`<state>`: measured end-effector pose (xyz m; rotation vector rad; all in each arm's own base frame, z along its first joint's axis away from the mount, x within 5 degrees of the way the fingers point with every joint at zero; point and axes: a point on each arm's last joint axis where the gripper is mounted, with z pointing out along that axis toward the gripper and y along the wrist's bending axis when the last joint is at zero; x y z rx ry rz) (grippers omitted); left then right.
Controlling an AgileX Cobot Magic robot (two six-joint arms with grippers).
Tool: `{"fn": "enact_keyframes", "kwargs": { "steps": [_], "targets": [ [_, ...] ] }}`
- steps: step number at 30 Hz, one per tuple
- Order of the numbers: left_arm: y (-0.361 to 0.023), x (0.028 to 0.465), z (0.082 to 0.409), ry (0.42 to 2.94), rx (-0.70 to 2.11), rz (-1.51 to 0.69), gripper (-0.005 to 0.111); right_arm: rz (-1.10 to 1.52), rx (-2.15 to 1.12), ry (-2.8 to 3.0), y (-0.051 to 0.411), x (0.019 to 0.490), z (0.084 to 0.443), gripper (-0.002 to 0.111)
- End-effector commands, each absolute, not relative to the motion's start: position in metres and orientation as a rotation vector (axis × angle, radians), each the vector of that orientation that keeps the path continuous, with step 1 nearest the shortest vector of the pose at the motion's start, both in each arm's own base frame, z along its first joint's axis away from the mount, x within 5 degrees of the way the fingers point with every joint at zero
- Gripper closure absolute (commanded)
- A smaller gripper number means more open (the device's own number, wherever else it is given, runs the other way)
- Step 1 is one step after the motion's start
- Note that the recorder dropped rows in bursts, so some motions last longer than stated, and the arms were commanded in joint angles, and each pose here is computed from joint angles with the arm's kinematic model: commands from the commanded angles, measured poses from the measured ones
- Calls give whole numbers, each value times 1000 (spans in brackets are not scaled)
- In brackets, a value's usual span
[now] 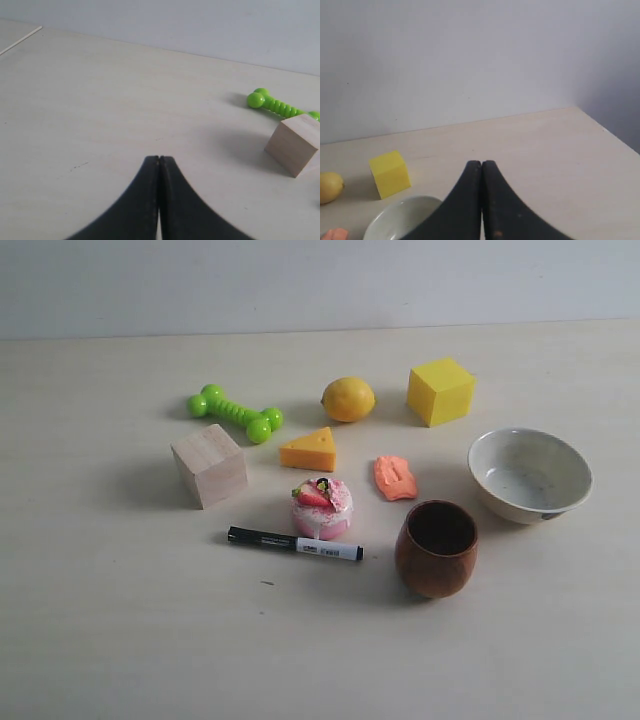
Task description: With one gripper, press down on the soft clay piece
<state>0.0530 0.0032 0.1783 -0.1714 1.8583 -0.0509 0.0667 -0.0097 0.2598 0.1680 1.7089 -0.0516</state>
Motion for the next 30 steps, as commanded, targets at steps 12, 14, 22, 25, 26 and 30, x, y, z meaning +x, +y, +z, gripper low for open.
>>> {"fn": "enact_keyframes", "kwargs": {
  "steps": [12, 14, 22, 25, 26, 30],
  "targets": [
    [3, 53, 180, 1840, -174, -53, 107, -45, 155, 1764, -7, 56, 188, 108],
    [3, 53, 180, 1840, -174, -53, 107, -65, 132, 1771, -7, 56, 188, 108],
    [3, 53, 180, 1840, -174, -53, 107, -41, 154, 1806, -7, 55, 184, 108],
    [3, 53, 180, 1840, -174, -53, 107, -37, 157, 1806, -7, 55, 184, 108],
    [3, 53, 180, 1840, -174, -53, 107, -37, 157, 1806, -7, 55, 184, 108],
    [3, 53, 180, 1840, -174, -53, 107, -37, 157, 1806, -7, 55, 184, 108]
  ]
}}
